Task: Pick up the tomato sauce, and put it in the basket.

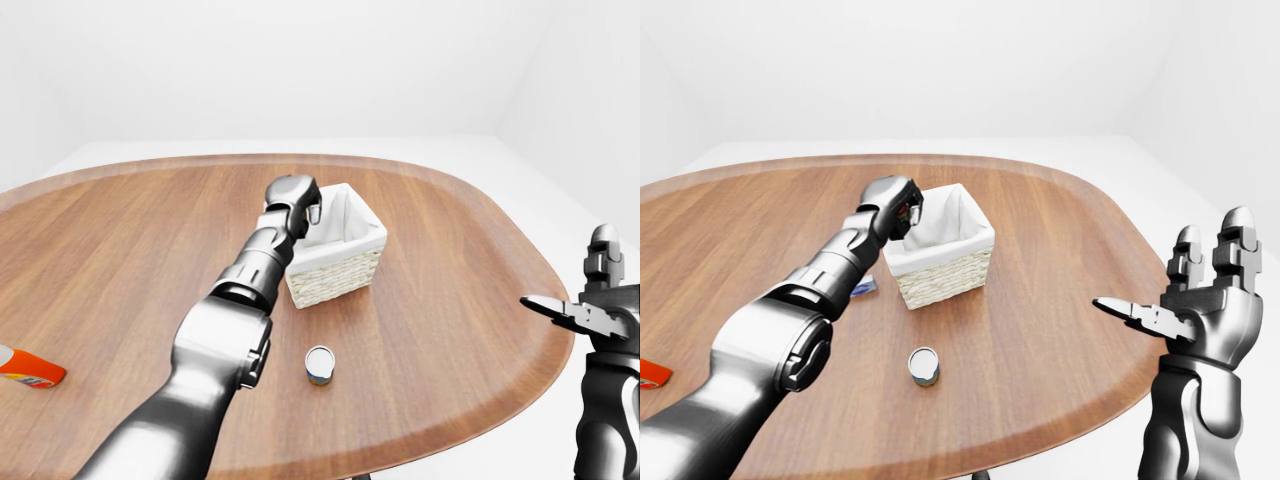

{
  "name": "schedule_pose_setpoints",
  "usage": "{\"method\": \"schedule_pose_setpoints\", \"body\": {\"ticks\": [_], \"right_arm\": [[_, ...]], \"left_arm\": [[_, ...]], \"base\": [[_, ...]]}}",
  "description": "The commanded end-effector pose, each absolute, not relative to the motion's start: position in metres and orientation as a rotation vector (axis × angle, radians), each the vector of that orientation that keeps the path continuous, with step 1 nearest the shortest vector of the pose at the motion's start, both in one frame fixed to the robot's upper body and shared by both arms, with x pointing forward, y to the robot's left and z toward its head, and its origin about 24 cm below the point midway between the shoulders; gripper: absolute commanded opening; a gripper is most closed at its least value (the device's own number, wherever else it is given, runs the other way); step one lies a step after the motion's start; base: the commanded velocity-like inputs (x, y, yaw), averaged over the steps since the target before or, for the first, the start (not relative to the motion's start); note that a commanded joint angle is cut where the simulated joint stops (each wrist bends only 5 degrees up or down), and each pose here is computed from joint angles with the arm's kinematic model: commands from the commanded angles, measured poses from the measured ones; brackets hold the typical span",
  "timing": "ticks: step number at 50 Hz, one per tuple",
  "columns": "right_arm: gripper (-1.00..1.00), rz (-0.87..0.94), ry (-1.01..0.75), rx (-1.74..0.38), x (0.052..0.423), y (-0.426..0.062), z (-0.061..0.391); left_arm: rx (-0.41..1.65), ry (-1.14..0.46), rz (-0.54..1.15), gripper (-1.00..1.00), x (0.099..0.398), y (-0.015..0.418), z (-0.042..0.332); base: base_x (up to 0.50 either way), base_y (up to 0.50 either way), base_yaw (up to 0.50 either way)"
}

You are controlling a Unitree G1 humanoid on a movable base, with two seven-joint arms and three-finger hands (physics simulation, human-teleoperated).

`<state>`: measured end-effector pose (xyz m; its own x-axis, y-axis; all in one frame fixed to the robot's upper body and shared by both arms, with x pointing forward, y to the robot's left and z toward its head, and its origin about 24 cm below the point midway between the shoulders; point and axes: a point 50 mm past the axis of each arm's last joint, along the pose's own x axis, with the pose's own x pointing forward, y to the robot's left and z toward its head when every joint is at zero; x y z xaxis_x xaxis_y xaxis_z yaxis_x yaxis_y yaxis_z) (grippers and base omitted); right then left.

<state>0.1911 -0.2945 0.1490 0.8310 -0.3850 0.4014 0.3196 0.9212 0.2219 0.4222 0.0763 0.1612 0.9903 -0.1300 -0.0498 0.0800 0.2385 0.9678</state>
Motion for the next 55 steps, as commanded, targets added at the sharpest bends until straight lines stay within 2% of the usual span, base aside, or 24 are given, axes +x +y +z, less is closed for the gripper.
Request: {"method": "schedule_pose_setpoints", "body": {"ticks": [1,9,10,13,46,51,55], "right_arm": [[1.00,-0.371,-0.458,0.148,0.190,-0.293,0.149],[1.00,-0.372,-0.461,0.149,0.190,-0.294,0.150],[1.00,-0.370,-0.458,0.149,0.190,-0.293,0.149],[1.00,-0.371,-0.456,0.150,0.191,-0.294,0.149],[1.00,-0.368,-0.443,0.154,0.193,-0.294,0.146],[1.00,-0.368,-0.449,0.153,0.193,-0.294,0.147],[1.00,-0.371,-0.449,0.155,0.192,-0.295,0.147]], "left_arm": [[1.310,-0.078,-0.140,-0.98,0.422,0.068,0.167],[1.316,-0.082,-0.137,-0.97,0.422,0.068,0.167],[1.318,-0.083,-0.138,-0.83,0.422,0.068,0.167],[1.320,-0.082,-0.136,1.00,0.422,0.068,0.167],[1.342,-0.085,-0.127,1.00,0.424,0.073,0.174],[1.343,-0.097,-0.115,1.00,0.426,0.075,0.183],[1.365,-0.138,-0.080,1.00,0.430,0.078,0.210]], "base": [[0.00,0.00,0.00],[0.00,0.00,0.00],[0.00,0.00,0.00],[0.00,0.00,0.00],[0.00,0.00,0.00],[0.00,0.00,0.00],[0.00,0.00,0.00]]}}
